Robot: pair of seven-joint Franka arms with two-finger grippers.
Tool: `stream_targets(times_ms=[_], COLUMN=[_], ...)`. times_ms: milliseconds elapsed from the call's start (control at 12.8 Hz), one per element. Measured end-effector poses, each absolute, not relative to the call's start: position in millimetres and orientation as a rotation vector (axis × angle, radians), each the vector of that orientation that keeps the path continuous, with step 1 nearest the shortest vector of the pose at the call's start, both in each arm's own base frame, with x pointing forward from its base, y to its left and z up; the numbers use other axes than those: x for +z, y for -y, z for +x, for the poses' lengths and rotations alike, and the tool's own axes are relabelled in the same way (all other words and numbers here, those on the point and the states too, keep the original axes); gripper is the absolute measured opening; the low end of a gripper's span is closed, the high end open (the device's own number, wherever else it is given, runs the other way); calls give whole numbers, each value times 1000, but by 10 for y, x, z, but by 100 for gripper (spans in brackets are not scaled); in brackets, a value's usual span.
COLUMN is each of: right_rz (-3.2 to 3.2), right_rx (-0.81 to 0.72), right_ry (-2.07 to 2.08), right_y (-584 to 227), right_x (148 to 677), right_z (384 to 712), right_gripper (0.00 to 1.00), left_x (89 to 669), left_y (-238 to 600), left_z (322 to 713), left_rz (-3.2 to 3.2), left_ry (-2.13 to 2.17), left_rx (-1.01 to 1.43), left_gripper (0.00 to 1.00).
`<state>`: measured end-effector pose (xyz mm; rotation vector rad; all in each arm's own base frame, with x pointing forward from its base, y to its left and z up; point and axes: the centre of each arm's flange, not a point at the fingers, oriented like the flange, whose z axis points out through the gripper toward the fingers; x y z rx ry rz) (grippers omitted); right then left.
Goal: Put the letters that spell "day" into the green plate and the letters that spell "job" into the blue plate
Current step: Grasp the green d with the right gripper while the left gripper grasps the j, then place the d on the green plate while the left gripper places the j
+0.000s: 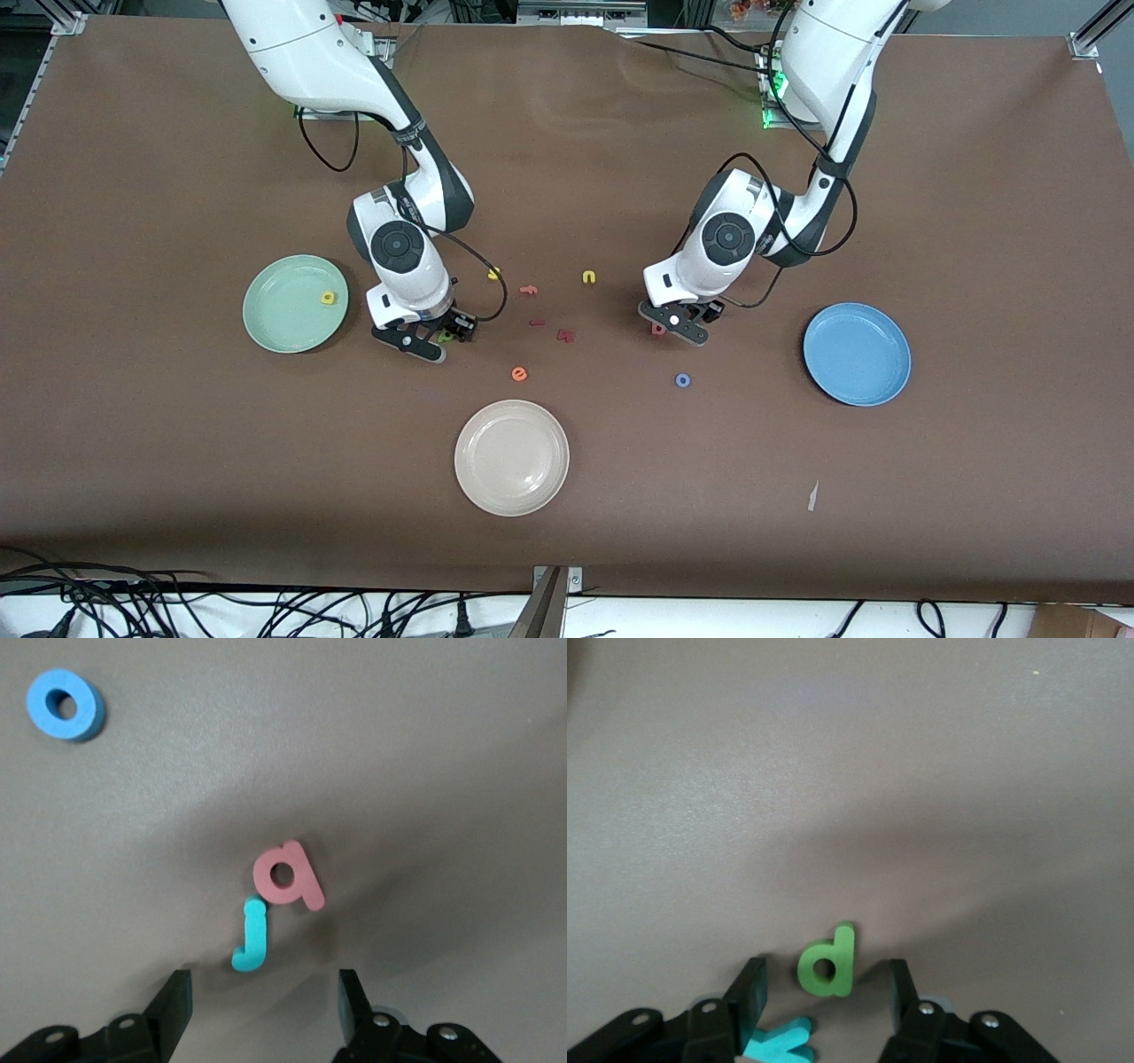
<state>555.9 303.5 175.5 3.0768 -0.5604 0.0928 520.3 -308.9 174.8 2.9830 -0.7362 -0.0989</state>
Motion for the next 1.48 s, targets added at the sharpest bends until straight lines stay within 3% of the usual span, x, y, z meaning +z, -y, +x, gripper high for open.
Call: stream_targets(times_ms=[78,156,234,312,390,859,937,1093,1484], right_rz=[3084,3087,3087,3089,3090,3073,3058,3039,2994], right_rx=[106,113,113,117,121,115,85,44,-92], right_ry=[558,558,557,556,556,443,392,284,-61], right_y=[-3027,-3030,-3028,-3024,-3022,-2749,-2613,-2251,-930], right_x=[1742,1761,1760,1777,1791,2116,2235,2434,2371], right_z=[5549,5555,5556,5563,5569,5722,5757,5784,5546], right_gripper=[62,53,53,41,27,26,26,26,26], left_x=[1726,1694,1696,1710,1731,1723,1726,1735,1917], left_y=[3090,3087,3069,3065,3092,3161,3149,3108,2892], left_z=[5208,5209,5229,5251,5268,5280,5289,5326,5557], left_rz=[2982,2983,2988,2989,2987,2985,2987,2994,3022], left_ry=[737,736,733,732,736,751,749,739,684], left_rx=[-89,-88,-81,-73,-63,-53,-51,-45,11], left_gripper=[66,66,57,45,44,42,39,15,15])
